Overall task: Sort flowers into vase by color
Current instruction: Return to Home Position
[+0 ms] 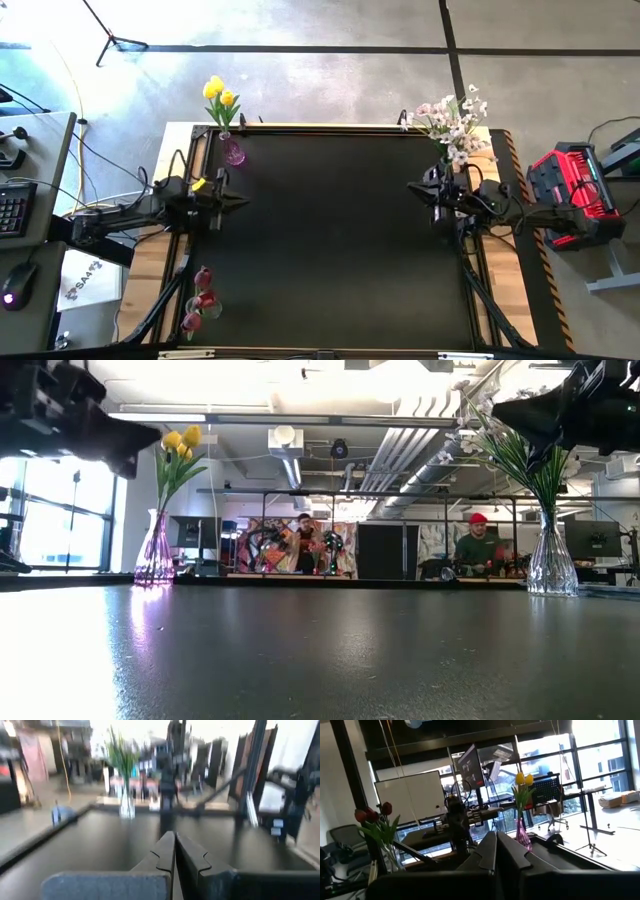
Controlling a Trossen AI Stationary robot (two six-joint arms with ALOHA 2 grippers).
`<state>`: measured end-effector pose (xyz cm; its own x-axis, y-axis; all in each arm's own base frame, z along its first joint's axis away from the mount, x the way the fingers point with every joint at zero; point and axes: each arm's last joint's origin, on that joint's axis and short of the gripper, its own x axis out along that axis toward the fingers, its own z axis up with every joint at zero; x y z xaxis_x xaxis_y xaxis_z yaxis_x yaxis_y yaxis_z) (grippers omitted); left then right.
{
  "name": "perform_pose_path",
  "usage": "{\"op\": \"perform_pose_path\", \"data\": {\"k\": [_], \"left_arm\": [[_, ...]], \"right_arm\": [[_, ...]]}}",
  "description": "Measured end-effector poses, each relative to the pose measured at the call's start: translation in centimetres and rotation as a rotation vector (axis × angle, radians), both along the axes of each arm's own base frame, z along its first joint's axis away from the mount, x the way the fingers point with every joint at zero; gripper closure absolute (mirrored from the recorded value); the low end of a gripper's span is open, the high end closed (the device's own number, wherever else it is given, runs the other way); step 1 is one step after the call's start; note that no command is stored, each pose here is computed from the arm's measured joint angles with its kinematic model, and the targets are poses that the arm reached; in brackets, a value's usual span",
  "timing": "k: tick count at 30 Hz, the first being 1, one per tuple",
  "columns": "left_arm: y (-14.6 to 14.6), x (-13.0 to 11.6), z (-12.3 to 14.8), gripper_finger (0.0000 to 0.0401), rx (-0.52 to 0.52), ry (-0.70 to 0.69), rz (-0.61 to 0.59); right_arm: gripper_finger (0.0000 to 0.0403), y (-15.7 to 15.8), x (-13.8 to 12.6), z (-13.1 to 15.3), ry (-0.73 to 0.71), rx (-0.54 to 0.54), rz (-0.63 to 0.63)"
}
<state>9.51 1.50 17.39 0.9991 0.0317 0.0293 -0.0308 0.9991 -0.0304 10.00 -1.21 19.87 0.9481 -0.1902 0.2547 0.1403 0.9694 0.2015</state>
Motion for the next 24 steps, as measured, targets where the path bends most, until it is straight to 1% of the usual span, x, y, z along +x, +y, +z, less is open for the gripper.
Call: {"op": "perform_pose_path", "data": {"k": [2,4,7,10,15,22,24], "left_arm": [[0.1,0.1,0.2,0.0401,0.008,-0.06,0.01],[0.1,0.1,0.1,0.0401,0.012,-0.053,0.032],[0.1,0.1,0.0,0.0401,0.01,-0.04,0.034],[0.1,0.0,0.1,0.0401,0.022,-0.056,0.031],[0.1,0.0,-0.2,0.0401,0.024,-0.02,0.033],[0.1,0.0,-0.3,0.0401,0.041,-0.012,0.036],[0.1,0.0,-0.3,0.0401,0.049,-0.012,0.038]], "right_arm": [[0.0403,0.0,0.0,0.0,0.0,0.0,0.001],[0.0403,0.0,0.0,-0.1,0.006,0.0,0.001],[0.0403,0.0,0.0,-0.1,0.007,-0.001,0.007],[0.0403,0.0,0.0,-0.1,0.011,-0.009,0.015],[0.0403,0.1,0.2,-0.8,0.086,0.009,0.036],[0.0403,0.1,0.2,-0.8,0.082,-0.007,0.033],[0.0403,0.1,0.3,-1.3,0.077,-0.003,0.03]]}}
